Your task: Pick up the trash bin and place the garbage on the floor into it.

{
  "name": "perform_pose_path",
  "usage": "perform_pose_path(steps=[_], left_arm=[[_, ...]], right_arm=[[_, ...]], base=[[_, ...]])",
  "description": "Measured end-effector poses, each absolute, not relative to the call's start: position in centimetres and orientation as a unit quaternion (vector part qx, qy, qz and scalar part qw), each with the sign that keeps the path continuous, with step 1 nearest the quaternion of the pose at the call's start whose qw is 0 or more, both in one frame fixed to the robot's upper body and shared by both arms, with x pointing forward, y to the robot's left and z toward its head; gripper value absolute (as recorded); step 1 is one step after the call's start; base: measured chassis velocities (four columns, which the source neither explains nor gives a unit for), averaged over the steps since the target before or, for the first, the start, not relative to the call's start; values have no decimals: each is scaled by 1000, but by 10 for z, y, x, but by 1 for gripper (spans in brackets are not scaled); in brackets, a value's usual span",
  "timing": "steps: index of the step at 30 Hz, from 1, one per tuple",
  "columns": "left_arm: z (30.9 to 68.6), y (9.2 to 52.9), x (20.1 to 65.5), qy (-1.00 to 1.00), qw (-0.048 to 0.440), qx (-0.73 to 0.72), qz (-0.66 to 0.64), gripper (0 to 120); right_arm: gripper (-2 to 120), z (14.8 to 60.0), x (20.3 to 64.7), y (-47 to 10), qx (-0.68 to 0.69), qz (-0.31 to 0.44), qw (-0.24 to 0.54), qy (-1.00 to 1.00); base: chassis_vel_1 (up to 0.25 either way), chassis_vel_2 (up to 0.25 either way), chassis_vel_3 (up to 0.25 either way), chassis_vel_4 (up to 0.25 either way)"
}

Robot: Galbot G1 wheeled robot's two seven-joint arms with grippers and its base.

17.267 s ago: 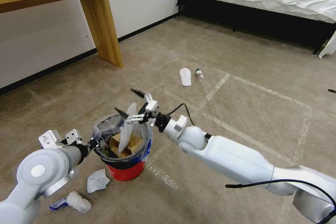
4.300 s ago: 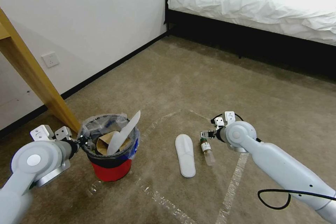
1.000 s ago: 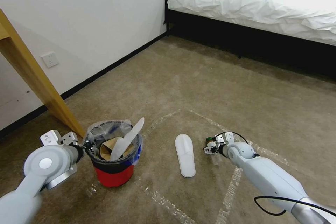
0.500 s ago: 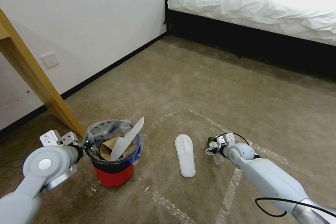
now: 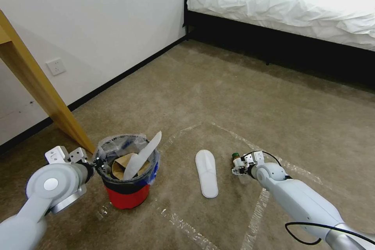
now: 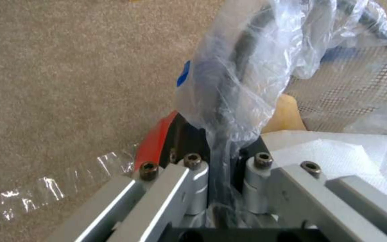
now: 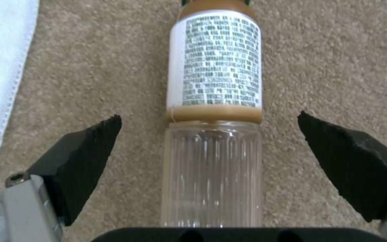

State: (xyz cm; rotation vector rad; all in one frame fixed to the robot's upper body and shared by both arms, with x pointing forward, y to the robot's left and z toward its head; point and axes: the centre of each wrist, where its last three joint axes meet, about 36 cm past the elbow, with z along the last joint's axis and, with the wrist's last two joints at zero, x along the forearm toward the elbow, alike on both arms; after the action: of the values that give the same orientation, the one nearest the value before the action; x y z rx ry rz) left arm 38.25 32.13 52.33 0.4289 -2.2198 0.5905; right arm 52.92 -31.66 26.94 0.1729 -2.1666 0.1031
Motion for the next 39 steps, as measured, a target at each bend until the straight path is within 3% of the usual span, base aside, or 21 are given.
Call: perform_pose_path(steps=[15,25,32,39], left_arm=[[523,321,382,-874,392,169,231,4],[521,320,383,-875,391,166,232,4],[521,319,384,-876,389,166,232,4],[522,319,383,-876,389,166,231,4]], right_arm=[[96,262,528,-314,71,39,469,-879],[70,259,528,-312,73,38,470,-879],[42,260,529,-311,75,35,466,-881],[28,257,529,-306,76,33,462,-883]], base=[[0,0,0,0],[0,0,0,0],[0,0,0,0],[0,0,0,0]])
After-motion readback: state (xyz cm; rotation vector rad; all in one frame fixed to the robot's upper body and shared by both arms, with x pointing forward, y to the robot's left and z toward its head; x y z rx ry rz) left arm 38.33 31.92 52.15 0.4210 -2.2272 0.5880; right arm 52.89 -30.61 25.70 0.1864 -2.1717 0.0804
